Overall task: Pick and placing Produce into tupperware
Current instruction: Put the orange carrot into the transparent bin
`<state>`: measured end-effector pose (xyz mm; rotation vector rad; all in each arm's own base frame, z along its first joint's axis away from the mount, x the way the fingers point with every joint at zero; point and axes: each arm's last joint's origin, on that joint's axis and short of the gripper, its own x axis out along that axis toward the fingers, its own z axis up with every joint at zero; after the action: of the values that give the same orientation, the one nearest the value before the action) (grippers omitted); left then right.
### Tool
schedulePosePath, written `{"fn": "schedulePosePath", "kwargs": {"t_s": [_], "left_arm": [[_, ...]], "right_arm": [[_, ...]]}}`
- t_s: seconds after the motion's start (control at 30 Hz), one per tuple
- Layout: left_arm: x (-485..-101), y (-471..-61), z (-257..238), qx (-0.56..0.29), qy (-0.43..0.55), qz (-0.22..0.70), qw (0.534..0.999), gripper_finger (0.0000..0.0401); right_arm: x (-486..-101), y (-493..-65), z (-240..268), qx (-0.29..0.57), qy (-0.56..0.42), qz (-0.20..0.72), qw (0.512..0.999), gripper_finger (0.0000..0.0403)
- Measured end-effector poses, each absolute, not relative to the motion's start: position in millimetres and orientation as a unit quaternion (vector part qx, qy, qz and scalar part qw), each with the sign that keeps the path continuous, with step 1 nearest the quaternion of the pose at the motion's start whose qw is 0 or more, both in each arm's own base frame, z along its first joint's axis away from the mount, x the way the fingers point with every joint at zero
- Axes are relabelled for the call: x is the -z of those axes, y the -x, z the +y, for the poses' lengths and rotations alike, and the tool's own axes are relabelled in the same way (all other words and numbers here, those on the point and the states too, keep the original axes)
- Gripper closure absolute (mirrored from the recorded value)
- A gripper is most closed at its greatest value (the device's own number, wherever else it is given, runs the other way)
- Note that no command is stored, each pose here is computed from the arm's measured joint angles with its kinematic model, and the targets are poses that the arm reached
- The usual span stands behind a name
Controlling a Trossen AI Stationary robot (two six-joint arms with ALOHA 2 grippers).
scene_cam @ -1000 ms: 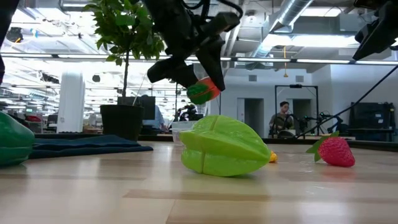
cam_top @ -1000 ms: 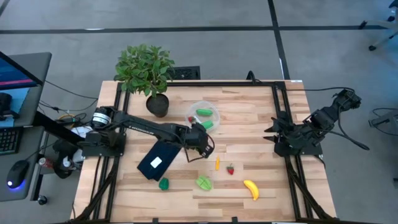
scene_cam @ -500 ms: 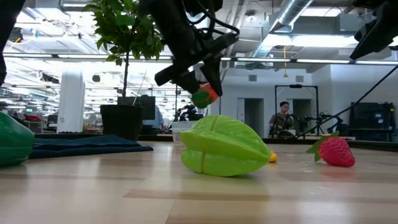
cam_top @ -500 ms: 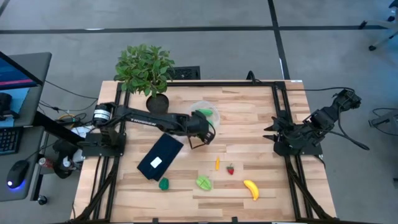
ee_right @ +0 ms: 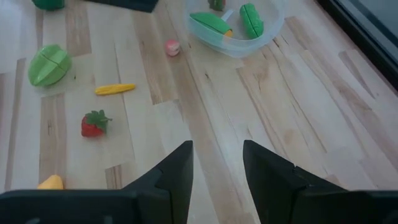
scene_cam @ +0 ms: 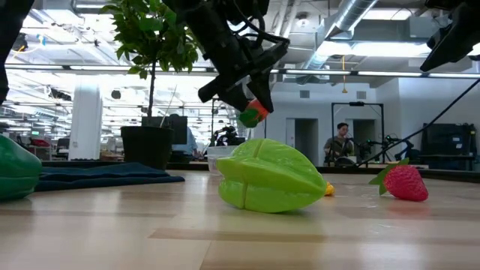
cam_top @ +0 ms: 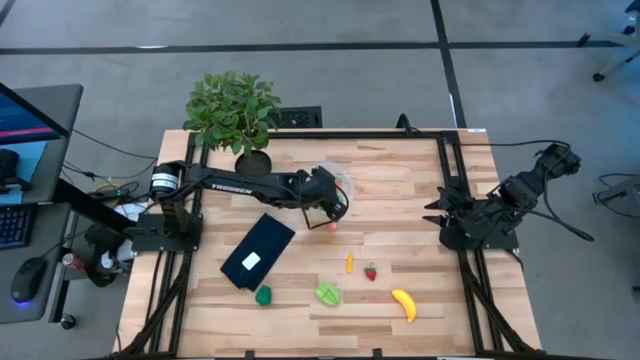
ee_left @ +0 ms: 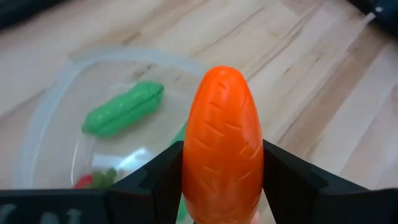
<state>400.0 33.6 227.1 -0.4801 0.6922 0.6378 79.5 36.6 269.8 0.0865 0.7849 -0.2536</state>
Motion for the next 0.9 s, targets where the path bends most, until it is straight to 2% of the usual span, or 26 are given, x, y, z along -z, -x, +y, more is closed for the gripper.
{"fn": "schedulePosePath", "kwargs": {"t_s": [0.47, 0.9], "left_arm": [[-226, -401, 40, -0.304, 0.126, 0.344, 0.879, 0.0221], [-203, -406, 55, -0.319, 0.120, 0.371, 0.864, 0.0221]], "right_arm": [[-270, -80, 36, 0.135, -0.036, 0.372, 0.918, 0.0270], [-271, -80, 36, 0.141, -0.037, 0.367, 0.919, 0.0270]]}}
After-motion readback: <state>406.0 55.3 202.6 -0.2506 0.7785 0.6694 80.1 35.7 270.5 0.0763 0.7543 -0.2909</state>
